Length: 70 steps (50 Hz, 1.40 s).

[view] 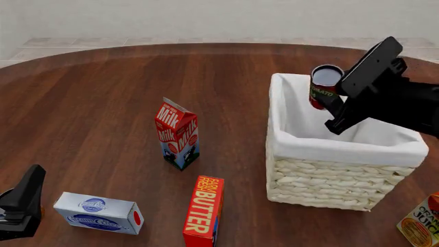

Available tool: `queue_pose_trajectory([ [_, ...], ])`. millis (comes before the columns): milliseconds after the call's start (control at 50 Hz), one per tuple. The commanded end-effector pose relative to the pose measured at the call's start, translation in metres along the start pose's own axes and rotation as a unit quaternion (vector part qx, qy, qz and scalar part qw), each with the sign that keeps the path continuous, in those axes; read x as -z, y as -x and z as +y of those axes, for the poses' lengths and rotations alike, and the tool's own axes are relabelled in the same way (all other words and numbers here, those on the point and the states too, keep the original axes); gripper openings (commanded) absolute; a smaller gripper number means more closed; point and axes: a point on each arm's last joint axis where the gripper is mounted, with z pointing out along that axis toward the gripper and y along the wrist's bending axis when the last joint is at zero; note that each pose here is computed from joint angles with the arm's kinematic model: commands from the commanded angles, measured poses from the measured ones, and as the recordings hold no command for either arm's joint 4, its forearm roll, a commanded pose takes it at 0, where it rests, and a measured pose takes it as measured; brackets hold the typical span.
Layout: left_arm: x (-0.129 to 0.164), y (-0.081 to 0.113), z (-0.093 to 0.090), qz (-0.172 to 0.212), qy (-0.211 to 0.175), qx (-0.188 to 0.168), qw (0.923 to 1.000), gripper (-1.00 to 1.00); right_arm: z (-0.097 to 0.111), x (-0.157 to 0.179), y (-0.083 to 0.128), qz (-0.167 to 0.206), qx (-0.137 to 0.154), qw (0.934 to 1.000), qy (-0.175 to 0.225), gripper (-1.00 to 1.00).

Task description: Pick up the alphabet soup and the tomato sauce, and put them in the basket.

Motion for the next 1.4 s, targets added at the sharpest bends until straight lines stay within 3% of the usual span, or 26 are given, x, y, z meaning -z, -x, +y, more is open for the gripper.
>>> queue_pose_trajectory([
  [20,0.000,0.000,0.000,0.000,0.000,0.001,1.0000,1.00,0.006,0.000,-0.009,0.016,0.003,0.9998,0.010,-1.00],
  [400,0.000,0.000,0.000,0.000,0.000,0.001,1.0000,1.00,0.007,0.001,-0.013,0.020,0.014,0.9996,0.011,-1.00],
  [420,0.000,0.000,0.000,0.000,0.000,0.000,1.0000,1.00,0.006,0.000,-0.012,0.023,0.010,0.9996,0.013,1.00],
  [900,0.000,0.000,0.000,0.001,0.000,-0.001,1.0000,1.00,0.002,0.000,-0.008,0.019,0.006,0.9998,0.005,1.00],
  [1400,-0.001,-0.001,0.000,0.004,-0.001,-0.006,1.0000,1.00,-0.009,0.023,0.009,-0.018,-0.017,0.9995,-0.018,1.00],
])
